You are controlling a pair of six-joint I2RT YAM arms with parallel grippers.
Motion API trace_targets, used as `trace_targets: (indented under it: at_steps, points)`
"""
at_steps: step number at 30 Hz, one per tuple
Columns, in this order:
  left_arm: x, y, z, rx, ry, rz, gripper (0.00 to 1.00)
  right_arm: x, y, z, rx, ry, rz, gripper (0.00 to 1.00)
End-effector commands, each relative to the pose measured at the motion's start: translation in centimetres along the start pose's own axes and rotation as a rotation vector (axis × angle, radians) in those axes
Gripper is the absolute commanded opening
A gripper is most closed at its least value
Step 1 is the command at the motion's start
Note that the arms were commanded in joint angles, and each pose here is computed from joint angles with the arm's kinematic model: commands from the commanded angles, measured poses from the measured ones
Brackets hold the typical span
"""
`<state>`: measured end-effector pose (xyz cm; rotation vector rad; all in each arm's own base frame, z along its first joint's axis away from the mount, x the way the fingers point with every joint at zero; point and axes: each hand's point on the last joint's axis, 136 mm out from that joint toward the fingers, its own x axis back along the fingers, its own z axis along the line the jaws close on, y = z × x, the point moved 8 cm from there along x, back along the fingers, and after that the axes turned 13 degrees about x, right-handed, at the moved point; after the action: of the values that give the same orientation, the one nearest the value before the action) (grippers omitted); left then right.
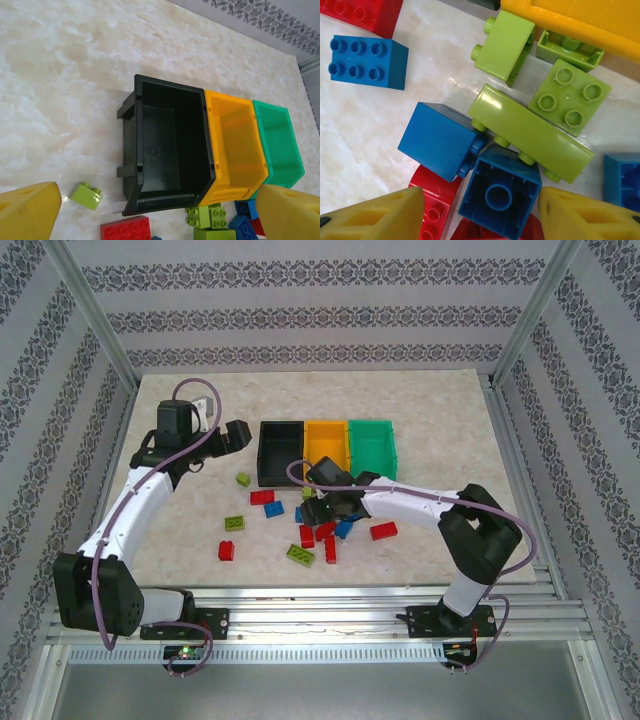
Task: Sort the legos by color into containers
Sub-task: Pick up the lego from the center of the table.
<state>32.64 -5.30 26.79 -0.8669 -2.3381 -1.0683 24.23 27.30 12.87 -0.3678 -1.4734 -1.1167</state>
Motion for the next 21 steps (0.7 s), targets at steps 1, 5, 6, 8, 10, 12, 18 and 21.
trace_targets:
  at_steps: [1, 5, 6, 8, 10, 12, 18, 21]
  points:
    - [-1.0, -1.0, -0.1, -0.055, 0.032, 0.058, 1.00, 0.3, -0.1, -0.2, -0.008, -0.082, 0.040, 0.60]
    - [-1.8, -1.6, -0.5, -0.102, 0.057, 0.105, 1.00, 0.1, -0.4, -0.1, 0.013, -0.142, 0.066, 0.57]
    - [-1.8, -1.7, -0.4, -0.118, 0.072, 0.108, 1.00, -0.1, -0.6, 0.0, 0.019, -0.141, 0.077, 0.57]
    - [-1.6, -1.8, -0.6, -0.146, 0.086, 0.101, 1.00, -0.6, -0.7, 0.1, 0.025, -0.138, 0.096, 0.52]
    - [-1.4, -1.8, -0.6, -0.178, 0.100, 0.091, 1.00, -0.9, -0.8, 0.2, 0.033, -0.140, 0.099, 0.50]
    - [-1.1, -1.8, -0.6, -0.204, 0.125, 0.082, 1.00, -1.0, -0.7, 0.3, 0.037, -0.142, 0.099, 0.48]
    - [-1.0, -1.9, -0.7, -0.237, 0.141, 0.068, 1.00, -0.6, -0.1, 0.5, 0.045, -0.134, 0.069, 0.35]
    - [-1.3, -2.3, -0.9, -0.256, 0.152, 0.083, 1.00, 0.7, 0.5, 0.7, 0.045, -0.127, 0.024, 0.32]
